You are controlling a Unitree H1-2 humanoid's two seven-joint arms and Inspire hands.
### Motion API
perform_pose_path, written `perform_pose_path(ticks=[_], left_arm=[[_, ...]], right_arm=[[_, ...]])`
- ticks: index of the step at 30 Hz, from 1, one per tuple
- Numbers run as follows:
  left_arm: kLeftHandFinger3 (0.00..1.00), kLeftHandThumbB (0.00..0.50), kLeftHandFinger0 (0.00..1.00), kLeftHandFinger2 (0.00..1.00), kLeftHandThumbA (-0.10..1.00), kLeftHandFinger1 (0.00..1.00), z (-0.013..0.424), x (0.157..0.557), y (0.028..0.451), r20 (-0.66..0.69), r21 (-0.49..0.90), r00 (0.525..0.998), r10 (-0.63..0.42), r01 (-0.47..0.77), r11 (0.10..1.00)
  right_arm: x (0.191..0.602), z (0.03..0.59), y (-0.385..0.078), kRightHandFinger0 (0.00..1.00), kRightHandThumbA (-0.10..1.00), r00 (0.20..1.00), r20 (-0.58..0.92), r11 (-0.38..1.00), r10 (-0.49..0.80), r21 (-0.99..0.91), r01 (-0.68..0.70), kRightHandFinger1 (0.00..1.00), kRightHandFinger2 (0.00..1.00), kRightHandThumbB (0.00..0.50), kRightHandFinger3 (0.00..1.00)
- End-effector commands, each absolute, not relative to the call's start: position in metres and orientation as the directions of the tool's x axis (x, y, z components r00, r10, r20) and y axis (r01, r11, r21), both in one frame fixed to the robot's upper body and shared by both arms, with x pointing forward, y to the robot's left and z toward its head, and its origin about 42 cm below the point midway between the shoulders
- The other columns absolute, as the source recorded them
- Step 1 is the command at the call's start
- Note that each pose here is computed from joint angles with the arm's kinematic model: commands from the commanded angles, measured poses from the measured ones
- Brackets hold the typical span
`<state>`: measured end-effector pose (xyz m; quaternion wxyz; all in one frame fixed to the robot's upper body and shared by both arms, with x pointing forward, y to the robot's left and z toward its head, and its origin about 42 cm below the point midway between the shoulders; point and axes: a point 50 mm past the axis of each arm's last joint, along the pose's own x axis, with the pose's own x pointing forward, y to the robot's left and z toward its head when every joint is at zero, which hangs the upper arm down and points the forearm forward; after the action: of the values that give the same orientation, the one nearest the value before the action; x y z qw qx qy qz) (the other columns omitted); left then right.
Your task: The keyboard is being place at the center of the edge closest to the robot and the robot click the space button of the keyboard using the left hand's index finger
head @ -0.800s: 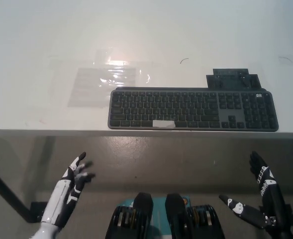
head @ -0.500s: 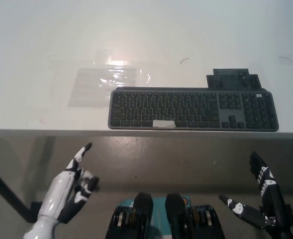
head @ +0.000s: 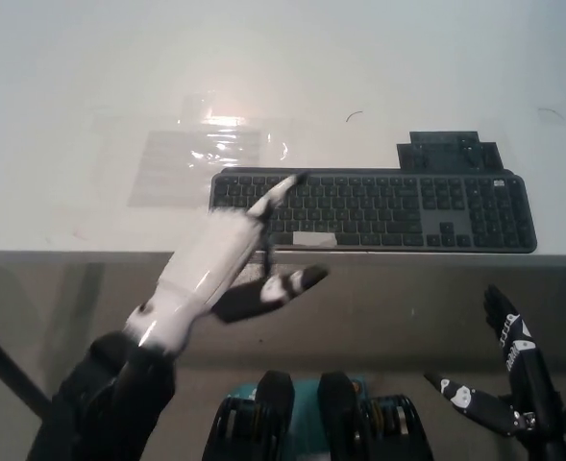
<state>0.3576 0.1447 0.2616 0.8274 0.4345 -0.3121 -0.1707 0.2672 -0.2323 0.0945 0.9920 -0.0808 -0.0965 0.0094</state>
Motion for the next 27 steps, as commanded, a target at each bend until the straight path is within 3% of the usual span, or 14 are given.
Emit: perform_pose_path(ticks=[1, 7, 11, 14, 16, 17, 20, 21, 22, 24, 25, 26, 27], left_arm=[[1.0, 0.303, 0.0, 0.22, 1.0, 0.0, 0.27, 0.372, 0.135, 0.278, 0.855, 0.783, -0.556, 0.063, 0.516], [1.0, 0.255, 0.0, 0.25, 1.0, 0.06, 0.275, 0.388, 0.134, 0.231, 0.819, 0.788, -0.571, 0.16, 0.551], [1.0, 0.259, 0.03, 0.26, 1.0, 0.1, 0.272, 0.398, 0.139, 0.169, 0.796, 0.81, -0.561, 0.224, 0.563], [1.0, 0.273, 0.01, 0.23, 1.0, 0.07, 0.268, 0.405, 0.144, 0.105, 0.774, 0.837, -0.538, 0.271, 0.572], [1.0, 0.268, 0.0, 0.29, 1.0, 0.08, 0.265, 0.408, 0.147, 0.086, 0.769, 0.846, -0.527, 0.28, 0.574], [1.0, 0.271, 0.08, 0.3, 1.0, 0.08, 0.26, 0.412, 0.151, 0.061, 0.763, 0.854, -0.517, 0.294, 0.576], [1.0, 0.282, 0.04, 0.39, 1.0, 0.1, 0.255, 0.414, 0.153, 0.038, 0.759, 0.859, -0.511, 0.308, 0.573], [1.0, 0.275, 0.17, 0.35, 1.0, 0.06, 0.253, 0.415, 0.153, 0.027, 0.759, 0.858, -0.512, 0.316, 0.57], [1.0, 0.273, 0.17, 0.34, 1.0, 0.04, 0.252, 0.416, 0.153, 0.02, 0.758, 0.858, -0.514, 0.322, 0.567], [1.0, 0.266, 0.24, 0.41, 1.0, 0.12, 0.249, 0.415, 0.152, 0.006, 0.759, 0.856, -0.518, 0.333, 0.559], [1.0, 0.249, 0.23, 0.5, 1.0, 0.19, 0.246, 0.416, 0.151, -0.008, 0.754, 0.854, -0.521, 0.347, 0.557], [1.0, 0.258, 0.13, 0.59, 1.0, 0.22, 0.244, 0.416, 0.15, -0.023, 0.751, 0.858, -0.513, 0.353, 0.558], [1.0, 0.251, 0.41, 0.81, 1.0, 0.55, 0.24, 0.418, 0.151, -0.035, 0.756, 0.856, -0.516, 0.361, 0.547]], right_arm=[[0.274, 0.113, -0.232, 1.0, 1.0, 0.965, 0.258, 0.98, 0.053, -0.197, -0.001, 1.0, 1.0, 0.0, 1.0], [0.281, 0.116, -0.234, 1.0, 0.98, 0.963, 0.264, 0.98, 0.053, -0.197, 0.0, 1.0, 1.0, 0.0, 1.0], [0.282, 0.116, -0.234, 1.0, 0.99, 0.962, 0.268, 0.981, 0.052, -0.194, 0.002, 1.0, 1.0, 0.0, 1.0], [0.283, 0.115, -0.235, 1.0, 1.0, 0.961, 0.271, 0.98, 0.049, -0.201, 0.006, 1.0, 1.0, 0.0, 1.0], [0.283, 0.115, -0.234, 1.0, 1.0, 0.961, 0.271, 0.978, 0.051, -0.21, 0.007, 1.0, 1.0, 0.0, 1.0], [0.282, 0.113, -0.234, 1.0, 1.0, 0.962, 0.268, 0.977, 0.05, -0.212, 0.008, 1.0, 1.0, 0.0, 1.0], [0.283, 0.113, -0.235, 1.0, 1.0, 0.963, 0.267, 0.977, 0.049, -0.214, 0.01, 1.0, 1.0, 0.001, 1.0], [0.283, 0.114, -0.235, 1.0, 1.0, 0.962, 0.267, 0.977, 0.048, -0.215, 0.011, 1.0, 1.0, 0.006, 1.0], [0.284, 0.114, -0.235, 1.0, 1.0, 0.962, 0.267, 0.976, 0.047, -0.215, 0.012, 1.0, 1.0, 0.001, 1.0], [0.283, 0.113, -0.236, 1.0, 1.0, 0.962, 0.27, 0.977, 0.048, -0.212, 0.011, 1.0, 1.0, 0.0, 1.0], [0.283, 0.113, -0.236, 1.0, 1.0, 0.962, 0.269, 0.978, 0.05, -0.208, 0.007, 1.0, 1.0, 0.0, 1.0], [0.282, 0.114, -0.235, 1.0, 1.0, 0.962, 0.267, 0.978, 0.049, -0.209, 0.008, 1.0, 1.0, 0.0, 1.0], [0.282, 0.114, -0.234, 1.0, 1.0, 0.962, 0.267, 0.976, 0.051, -0.217, 0.009, 1.0, 1.0, 0.0, 1.0]])
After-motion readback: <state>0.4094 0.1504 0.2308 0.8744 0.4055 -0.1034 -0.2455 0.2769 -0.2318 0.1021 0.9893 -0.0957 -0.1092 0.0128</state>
